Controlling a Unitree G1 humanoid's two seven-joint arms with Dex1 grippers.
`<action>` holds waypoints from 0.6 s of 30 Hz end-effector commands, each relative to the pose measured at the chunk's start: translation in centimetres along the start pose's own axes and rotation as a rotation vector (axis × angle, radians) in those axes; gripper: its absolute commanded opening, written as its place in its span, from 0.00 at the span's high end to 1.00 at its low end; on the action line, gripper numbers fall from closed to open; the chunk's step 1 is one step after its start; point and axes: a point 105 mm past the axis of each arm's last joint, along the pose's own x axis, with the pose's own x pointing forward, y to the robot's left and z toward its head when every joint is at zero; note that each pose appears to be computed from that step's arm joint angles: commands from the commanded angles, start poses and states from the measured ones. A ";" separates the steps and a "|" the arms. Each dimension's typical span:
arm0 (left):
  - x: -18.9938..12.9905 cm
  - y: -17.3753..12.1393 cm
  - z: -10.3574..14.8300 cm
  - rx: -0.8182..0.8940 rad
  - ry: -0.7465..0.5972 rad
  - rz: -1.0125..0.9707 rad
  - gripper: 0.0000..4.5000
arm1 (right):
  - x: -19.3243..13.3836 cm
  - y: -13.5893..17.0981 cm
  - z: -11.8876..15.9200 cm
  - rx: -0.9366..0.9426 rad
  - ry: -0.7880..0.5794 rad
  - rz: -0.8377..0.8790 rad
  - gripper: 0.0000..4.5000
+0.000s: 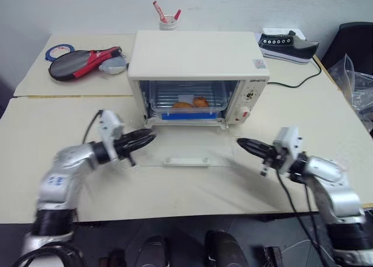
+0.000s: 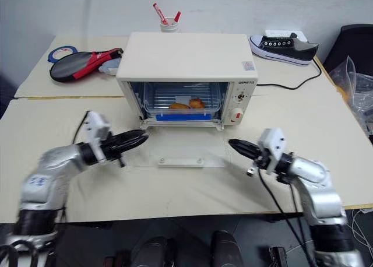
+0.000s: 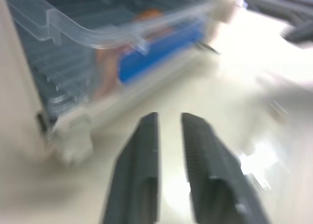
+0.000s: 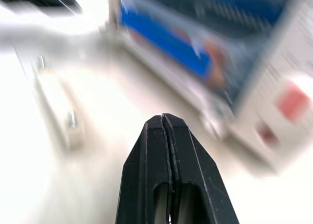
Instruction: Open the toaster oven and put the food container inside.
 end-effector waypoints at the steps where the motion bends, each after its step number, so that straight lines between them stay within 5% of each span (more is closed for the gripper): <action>1: -3.5 -0.5 0.3 0.032 0.017 -0.074 0.57 | -1.8 -0.3 -1.1 -0.010 0.042 0.038 1.00; 9: -9.7 -1.0 -2.1 -0.031 0.126 -0.065 0.01 | -0.6 0.5 -5.9 0.063 0.133 0.166 1.00; 18: -9.7 -2.1 -0.1 -0.084 0.005 -0.091 0.01 | 2.5 1.2 -2.2 0.087 -0.128 0.243 1.00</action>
